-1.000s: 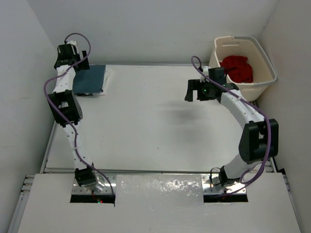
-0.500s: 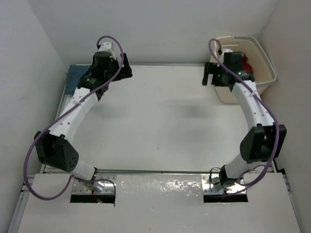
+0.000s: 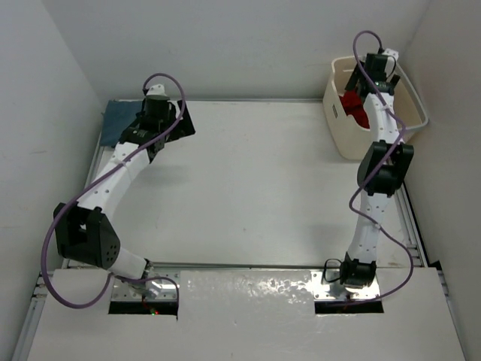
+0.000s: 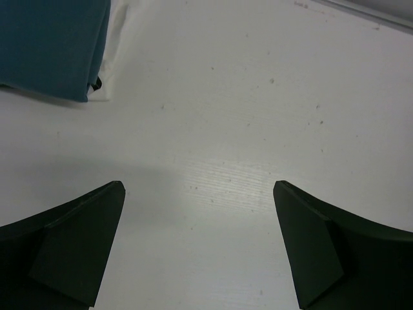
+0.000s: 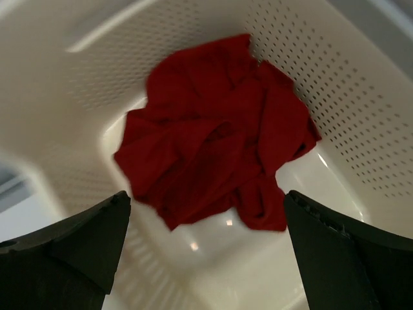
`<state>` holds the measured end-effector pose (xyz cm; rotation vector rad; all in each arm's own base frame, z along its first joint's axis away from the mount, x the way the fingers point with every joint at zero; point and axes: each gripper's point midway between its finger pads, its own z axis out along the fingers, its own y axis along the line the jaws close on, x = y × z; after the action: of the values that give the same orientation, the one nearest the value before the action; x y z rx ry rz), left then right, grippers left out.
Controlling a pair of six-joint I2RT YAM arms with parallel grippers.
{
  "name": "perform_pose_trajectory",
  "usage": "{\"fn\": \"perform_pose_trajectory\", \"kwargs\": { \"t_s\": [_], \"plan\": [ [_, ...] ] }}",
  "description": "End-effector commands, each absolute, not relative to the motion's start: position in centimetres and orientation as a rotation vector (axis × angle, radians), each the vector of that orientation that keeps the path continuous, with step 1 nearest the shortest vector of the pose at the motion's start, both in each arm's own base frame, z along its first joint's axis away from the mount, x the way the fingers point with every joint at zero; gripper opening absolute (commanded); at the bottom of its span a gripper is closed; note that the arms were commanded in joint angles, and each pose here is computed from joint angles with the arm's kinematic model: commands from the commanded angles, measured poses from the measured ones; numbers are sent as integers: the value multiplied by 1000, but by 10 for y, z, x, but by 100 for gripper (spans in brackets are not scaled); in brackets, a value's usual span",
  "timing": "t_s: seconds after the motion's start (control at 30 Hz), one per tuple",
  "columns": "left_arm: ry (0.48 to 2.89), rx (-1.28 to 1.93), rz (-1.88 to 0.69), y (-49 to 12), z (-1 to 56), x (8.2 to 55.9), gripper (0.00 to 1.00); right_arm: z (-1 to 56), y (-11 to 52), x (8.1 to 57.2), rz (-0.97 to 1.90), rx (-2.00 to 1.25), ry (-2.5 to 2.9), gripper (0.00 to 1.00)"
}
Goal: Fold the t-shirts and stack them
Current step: Grab crumpled tshirt from bin with the right arm
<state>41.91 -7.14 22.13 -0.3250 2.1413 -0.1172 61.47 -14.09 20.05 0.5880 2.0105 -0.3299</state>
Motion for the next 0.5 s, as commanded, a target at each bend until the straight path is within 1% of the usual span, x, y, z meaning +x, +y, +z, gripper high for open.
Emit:
{"fn": "perform_pose_trajectory", "kwargs": {
  "t_s": [0.0,0.07,0.13,0.17,0.2,0.3,0.47],
  "plan": [
    [2032,-297,-130,-74,257,441,100,202,-171,651,-367,643,1830,99],
    [2026,-287,-138,-77,262,447,100,203,-185,666,-364,663,1768,99],
    [2054,-280,-127,-79,254,453,100,167,-199,674,-354,720,1748,99],
    [2052,-280,-127,-79,257,453,100,169,-205,675,-351,724,1731,99],
    [2064,-288,-111,-77,252,456,100,153,-208,677,-340,748,1741,99],
    [2088,-291,-97,-77,244,457,100,121,-221,673,-335,800,1782,99],
    [2112,-303,-75,-76,238,466,100,82,-227,666,-372,807,1854,99]
  ]
}}
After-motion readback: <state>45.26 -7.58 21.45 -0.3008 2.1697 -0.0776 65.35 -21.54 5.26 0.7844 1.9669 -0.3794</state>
